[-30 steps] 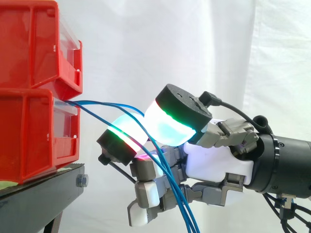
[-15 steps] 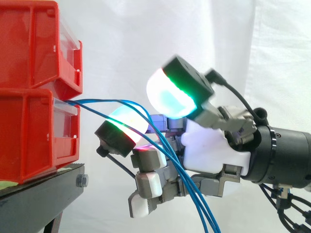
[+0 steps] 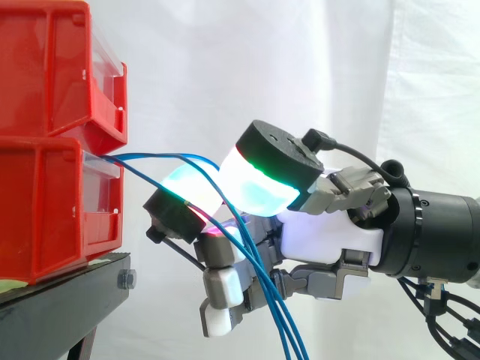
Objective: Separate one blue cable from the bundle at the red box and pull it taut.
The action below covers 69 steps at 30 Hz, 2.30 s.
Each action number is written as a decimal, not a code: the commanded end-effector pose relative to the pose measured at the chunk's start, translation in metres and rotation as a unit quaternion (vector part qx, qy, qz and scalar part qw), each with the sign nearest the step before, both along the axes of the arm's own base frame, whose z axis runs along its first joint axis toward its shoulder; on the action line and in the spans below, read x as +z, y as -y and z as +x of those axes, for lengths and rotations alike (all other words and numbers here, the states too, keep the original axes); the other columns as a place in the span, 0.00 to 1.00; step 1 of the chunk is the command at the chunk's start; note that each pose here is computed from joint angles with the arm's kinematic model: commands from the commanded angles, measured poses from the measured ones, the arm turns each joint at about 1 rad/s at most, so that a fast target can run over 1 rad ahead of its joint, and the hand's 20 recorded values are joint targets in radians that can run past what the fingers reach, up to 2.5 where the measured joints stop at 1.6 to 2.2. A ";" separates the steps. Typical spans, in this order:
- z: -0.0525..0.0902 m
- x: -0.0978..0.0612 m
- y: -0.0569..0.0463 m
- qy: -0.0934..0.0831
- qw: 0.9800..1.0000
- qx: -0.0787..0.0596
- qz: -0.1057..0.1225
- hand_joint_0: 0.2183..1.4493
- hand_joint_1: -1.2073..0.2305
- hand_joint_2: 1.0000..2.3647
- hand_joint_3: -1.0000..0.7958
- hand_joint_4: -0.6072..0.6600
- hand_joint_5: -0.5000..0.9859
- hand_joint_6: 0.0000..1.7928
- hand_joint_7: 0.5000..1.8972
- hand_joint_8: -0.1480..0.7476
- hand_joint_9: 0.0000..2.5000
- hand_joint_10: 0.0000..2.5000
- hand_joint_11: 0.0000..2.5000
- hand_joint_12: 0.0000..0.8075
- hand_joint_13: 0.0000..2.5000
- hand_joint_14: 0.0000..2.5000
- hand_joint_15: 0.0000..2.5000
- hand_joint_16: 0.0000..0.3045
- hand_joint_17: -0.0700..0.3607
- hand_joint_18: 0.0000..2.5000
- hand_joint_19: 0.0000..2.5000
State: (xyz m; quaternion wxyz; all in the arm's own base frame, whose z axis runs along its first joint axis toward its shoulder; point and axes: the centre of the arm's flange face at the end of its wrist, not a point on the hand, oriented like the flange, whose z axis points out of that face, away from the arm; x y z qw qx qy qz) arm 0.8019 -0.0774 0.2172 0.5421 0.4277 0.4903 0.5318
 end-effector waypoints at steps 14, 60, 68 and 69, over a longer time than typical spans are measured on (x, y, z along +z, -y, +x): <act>-0.002 -0.003 0.000 -0.011 1.000 0.004 -0.002 0.43 0.10 0.01 0.39 0.64 0.17 0.50 0.40 0.57 0.24 0.01 0.35 0.58 0.25 0.01 0.18 0.23 0.52 0.30 0.15; -0.006 0.000 0.007 -0.031 0.999 0.009 0.000 0.49 0.15 0.00 0.28 0.55 0.23 0.52 0.44 0.61 0.45 0.01 0.46 0.54 0.42 0.01 0.25 0.18 0.45 0.37 0.20; -0.008 0.003 0.010 -0.034 0.999 0.016 -0.001 0.43 0.13 0.00 0.28 0.54 0.25 0.53 0.46 0.64 0.51 0.01 0.49 0.54 0.46 0.01 0.27 0.16 0.42 0.39 0.19; -0.009 0.007 0.010 -0.034 0.999 0.018 -0.002 0.42 0.12 0.00 0.28 0.53 0.25 0.53 0.46 0.65 0.52 0.01 0.50 0.54 0.47 0.01 0.28 0.16 0.41 0.40 0.20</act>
